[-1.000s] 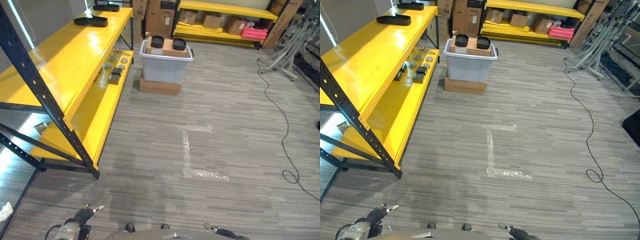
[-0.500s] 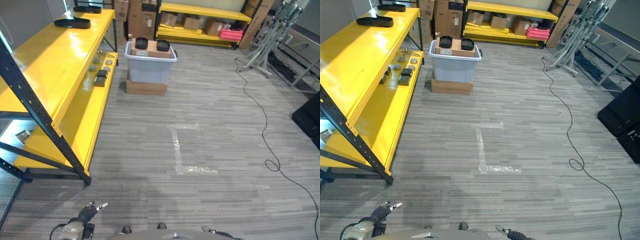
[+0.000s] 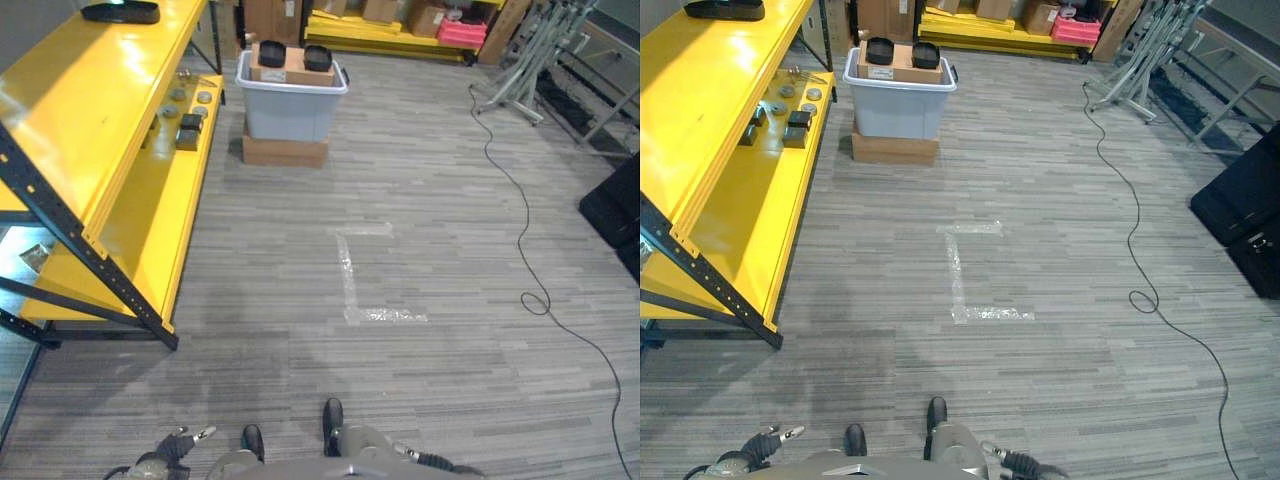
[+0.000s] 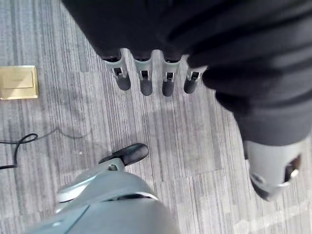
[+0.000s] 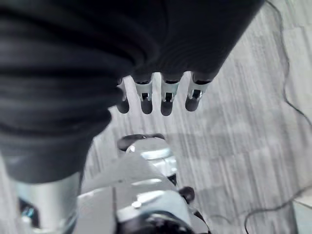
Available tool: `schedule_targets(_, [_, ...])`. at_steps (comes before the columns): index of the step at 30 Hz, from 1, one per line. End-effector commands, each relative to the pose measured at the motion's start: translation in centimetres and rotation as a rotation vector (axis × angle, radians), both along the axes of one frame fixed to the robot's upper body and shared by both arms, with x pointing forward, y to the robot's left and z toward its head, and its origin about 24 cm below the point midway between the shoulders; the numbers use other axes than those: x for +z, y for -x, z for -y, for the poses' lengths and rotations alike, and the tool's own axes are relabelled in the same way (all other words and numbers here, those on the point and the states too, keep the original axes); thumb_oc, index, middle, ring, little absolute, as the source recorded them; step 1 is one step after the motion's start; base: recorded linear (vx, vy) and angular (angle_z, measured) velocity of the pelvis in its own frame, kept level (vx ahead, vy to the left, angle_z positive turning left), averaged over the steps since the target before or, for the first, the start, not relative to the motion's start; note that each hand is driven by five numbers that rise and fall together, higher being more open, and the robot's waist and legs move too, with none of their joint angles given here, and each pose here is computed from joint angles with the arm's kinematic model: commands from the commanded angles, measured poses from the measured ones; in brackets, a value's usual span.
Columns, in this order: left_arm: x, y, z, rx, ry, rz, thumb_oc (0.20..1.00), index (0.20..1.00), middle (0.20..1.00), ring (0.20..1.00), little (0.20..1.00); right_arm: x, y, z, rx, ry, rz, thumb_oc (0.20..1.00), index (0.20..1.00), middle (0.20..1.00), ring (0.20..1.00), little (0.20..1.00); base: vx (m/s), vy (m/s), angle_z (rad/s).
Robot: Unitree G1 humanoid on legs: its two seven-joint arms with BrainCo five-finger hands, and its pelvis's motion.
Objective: Move parts from the plastic box to the shelf.
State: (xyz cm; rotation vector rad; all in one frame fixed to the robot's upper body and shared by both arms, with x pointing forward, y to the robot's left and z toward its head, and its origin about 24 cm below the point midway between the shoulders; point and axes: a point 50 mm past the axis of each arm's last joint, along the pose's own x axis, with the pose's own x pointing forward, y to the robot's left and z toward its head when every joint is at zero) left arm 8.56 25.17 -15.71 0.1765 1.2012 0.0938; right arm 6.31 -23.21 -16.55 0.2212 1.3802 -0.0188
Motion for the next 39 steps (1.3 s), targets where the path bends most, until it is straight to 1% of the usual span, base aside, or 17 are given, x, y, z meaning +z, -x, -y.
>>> schedule_targets(1, [0.8, -3.8, 0.6, 0.005, 0.012, 0.118, 1.0, 1.0, 1.0, 1.0, 1.0, 0.0, 0.5, 0.2, 0.01, -0.035, -0.041, 1.0, 1.0, 1.0, 1.0, 1.0, 0.2, -0.206, 0.35])
schedule_targets(4, [1.0, -4.7, 1.3, -0.026, 0.031, 0.142, 1.0, 1.0, 1.0, 1.0, 1.0, 0.2, -0.1, 0.6, -0.003, -0.015, -0.022, 1.0, 1.0, 1.0, 1.0, 1.0, 0.19, -0.238, 0.16])
schedule_targets(6, [1.0, -5.2, 2.0, -0.026, 0.052, 0.167, 1.0, 1.0, 1.0, 1.0, 1.0, 0.4, -0.8, 0.9, 0.039, -0.006, 0.005, 1.0, 1.0, 1.0, 1.0, 1.0, 0.21, -0.194, 0.02])
schedule_targets(10, [0.9, -5.3, 2.6, -0.028, 0.073, 0.16, 1.0, 1.0, 1.0, 1.0, 1.0, 0.7, -1.9, 1.1, 0.048, 0.011, 0.057, 1.0, 1.0, 1.0, 1.0, 1.0, 0.18, -0.051, -0.02])
schedule_targets(13, [0.6, -4.6, 2.9, -0.038, 0.072, 0.135, 1.0, 1.0, 1.0, 1.0, 1.0, 0.8, -2.5, 1.2, 0.01, -0.005, 0.051, 1.0, 1.0, 1.0, 1.0, 1.0, 0.26, 0.066, 0.07])
schedule_targets(14, [0.3, -3.7, 2.9, -0.024, 0.075, 0.108, 1.0, 1.0, 1.0, 1.0, 1.0, 0.9, -2.7, 1.4, 0.016, 0.002, 0.043, 1.0, 1.0, 1.0, 1.0, 1.0, 0.24, 0.109, -0.12])
schedule_targets(19, [-0.3, -2.0, 3.2, -0.009, 0.137, 0.052, 1.0, 1.0, 1.0, 1.0, 1.0, 0.9, -2.3, 1.8, 0.043, 0.022, 0.02, 1.0, 1.0, 1.0, 1.0, 1.0, 0.23, 0.098, -0.02])
schedule_targets(22, [-0.7, -0.4, 3.1, -0.004, 0.149, -0.03, 1.0, 1.0, 1.0, 1.0, 1.0, 0.6, -1.9, 1.3, 0.01, 0.033, -0.025, 1.0, 1.0, 1.0, 1.0, 1.0, 0.28, 0.208, -0.31])
schedule_targets(24, [-0.7, -0.2, 2.6, -0.028, 0.129, -0.054, 1.0, 1.0, 1.0, 1.0, 1.0, 0.4, -1.7, 0.4, 0.014, 0.007, -0.039, 1.0, 1.0, 1.0, 1.0, 1.0, 0.36, 0.24, -0.32])
schedule_targets(28, [-0.5, -0.9, 2.1, -0.06, 0.1, -0.047, 1.0, 1.0, 1.0, 1.0, 1.0, 0.2, -1.7, -0.3, -0.005, 0.014, -0.02, 1.0, 1.0, 1.0, 1.0, 1.0, 0.32, 0.225, -0.2])
schedule_targets(29, [-0.3, -1.2, 2.0, -0.055, 0.093, -0.029, 1.0, 1.0, 1.0, 1.0, 1.0, 0.2, -2.0, -0.4, 0.036, 0.023, -0.006, 1.0, 1.0, 1.0, 1.0, 1.0, 0.2, 0.116, -0.17])
schedule_targets(30, [-0.3, -1.2, 2.0, -0.055, 0.093, -0.029, 1.0, 1.0, 1.0, 1.0, 1.0, 0.2, -2.0, -0.4, 0.036, 0.023, -0.006, 1.0, 1.0, 1.0, 1.0, 1.0, 0.24, 0.041, -0.13])
schedule_targets(35, [0.5, -3.2, 1.3, -0.048, 0.101, 0.067, 1.0, 1.0, 1.0, 1.0, 1.0, 0.1, -1.9, -0.3, 0.038, 0.063, 0.001, 1.0, 1.0, 1.0, 1.0, 1.0, 0.36, -0.161, 0.03])
schedule_targets(37, [0.7, -4.3, 1.7, -0.024, 0.115, 0.098, 1.0, 1.0, 1.0, 1.0, 1.0, 0.1, -1.1, 0.1, 0.087, 0.082, -0.031, 1.0, 1.0, 1.0, 1.0, 1.0, 0.46, -0.236, 0.07])
schedule_targets(39, [0.6, -4.2, 2.0, 0.003, 0.126, 0.102, 1.0, 1.0, 1.0, 1.0, 1.0, 0.0, -0.7, 0.2, 0.094, 0.088, -0.043, 1.0, 1.0, 1.0, 1.0, 1.0, 0.42, -0.298, 0.43])
